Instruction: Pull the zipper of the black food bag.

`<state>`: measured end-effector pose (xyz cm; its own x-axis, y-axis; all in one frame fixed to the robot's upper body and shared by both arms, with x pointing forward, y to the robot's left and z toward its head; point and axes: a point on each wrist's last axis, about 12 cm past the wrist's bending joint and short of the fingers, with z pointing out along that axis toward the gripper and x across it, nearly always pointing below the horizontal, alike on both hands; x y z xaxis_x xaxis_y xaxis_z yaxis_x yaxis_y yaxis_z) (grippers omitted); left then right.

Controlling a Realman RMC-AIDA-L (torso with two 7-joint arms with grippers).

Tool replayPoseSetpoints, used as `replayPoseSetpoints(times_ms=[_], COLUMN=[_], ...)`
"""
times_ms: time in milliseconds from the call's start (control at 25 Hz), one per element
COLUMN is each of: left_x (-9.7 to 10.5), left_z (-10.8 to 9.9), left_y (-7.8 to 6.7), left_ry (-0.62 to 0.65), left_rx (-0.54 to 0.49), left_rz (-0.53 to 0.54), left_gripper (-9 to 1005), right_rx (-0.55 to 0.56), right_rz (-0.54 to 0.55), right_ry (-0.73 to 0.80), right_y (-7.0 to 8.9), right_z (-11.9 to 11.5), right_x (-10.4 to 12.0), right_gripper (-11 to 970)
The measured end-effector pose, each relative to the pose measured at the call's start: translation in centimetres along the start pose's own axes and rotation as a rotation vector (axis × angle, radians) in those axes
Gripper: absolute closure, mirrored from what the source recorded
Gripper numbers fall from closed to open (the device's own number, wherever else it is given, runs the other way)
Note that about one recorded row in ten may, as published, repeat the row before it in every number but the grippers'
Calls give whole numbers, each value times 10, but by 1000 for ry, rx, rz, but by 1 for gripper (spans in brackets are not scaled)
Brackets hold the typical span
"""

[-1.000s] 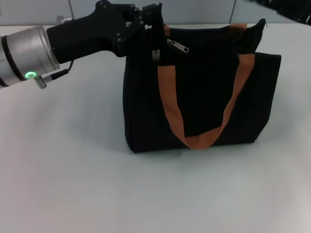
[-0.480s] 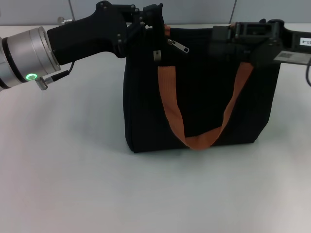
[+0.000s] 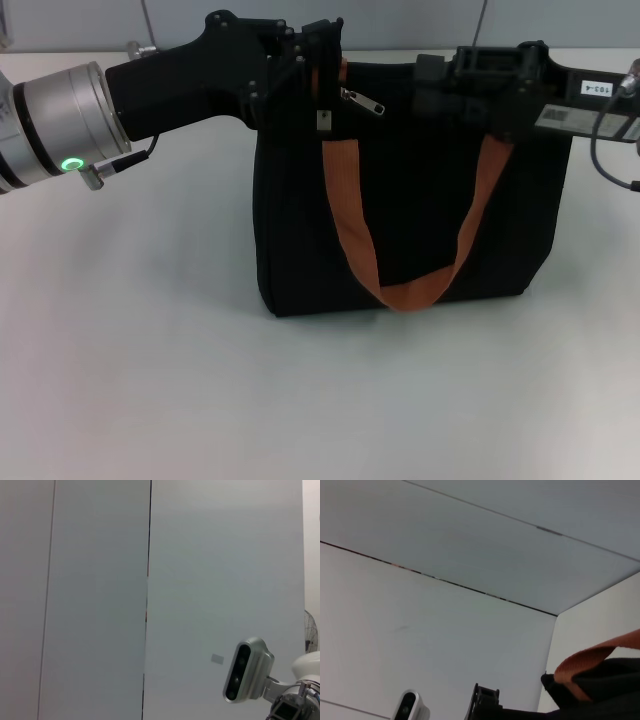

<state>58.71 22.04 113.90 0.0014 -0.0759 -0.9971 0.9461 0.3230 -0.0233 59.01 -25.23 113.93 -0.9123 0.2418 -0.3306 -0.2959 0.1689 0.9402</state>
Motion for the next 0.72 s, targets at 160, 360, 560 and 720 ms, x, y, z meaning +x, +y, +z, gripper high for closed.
replayPoseSetpoints(times_ms=[160, 360, 560, 720], left_x=[0, -1, -2, -2], left_z=[0, 1, 2, 3], left_y=[0, 0, 1, 1], left_ry=[0, -2, -3, -2], left_rx=[1, 4, 6, 8], left_rz=[1, 4, 5, 7], left_gripper=[977, 977, 977, 977], right_rx=[12, 48, 69, 64], right_rz=[7, 25, 36, 37], right_ry=[23, 54, 63, 63], right_y=[0, -2, -4, -3], right_z=[6, 18, 24, 26], right_x=[1, 1, 1, 1], right_gripper=[482, 482, 482, 482])
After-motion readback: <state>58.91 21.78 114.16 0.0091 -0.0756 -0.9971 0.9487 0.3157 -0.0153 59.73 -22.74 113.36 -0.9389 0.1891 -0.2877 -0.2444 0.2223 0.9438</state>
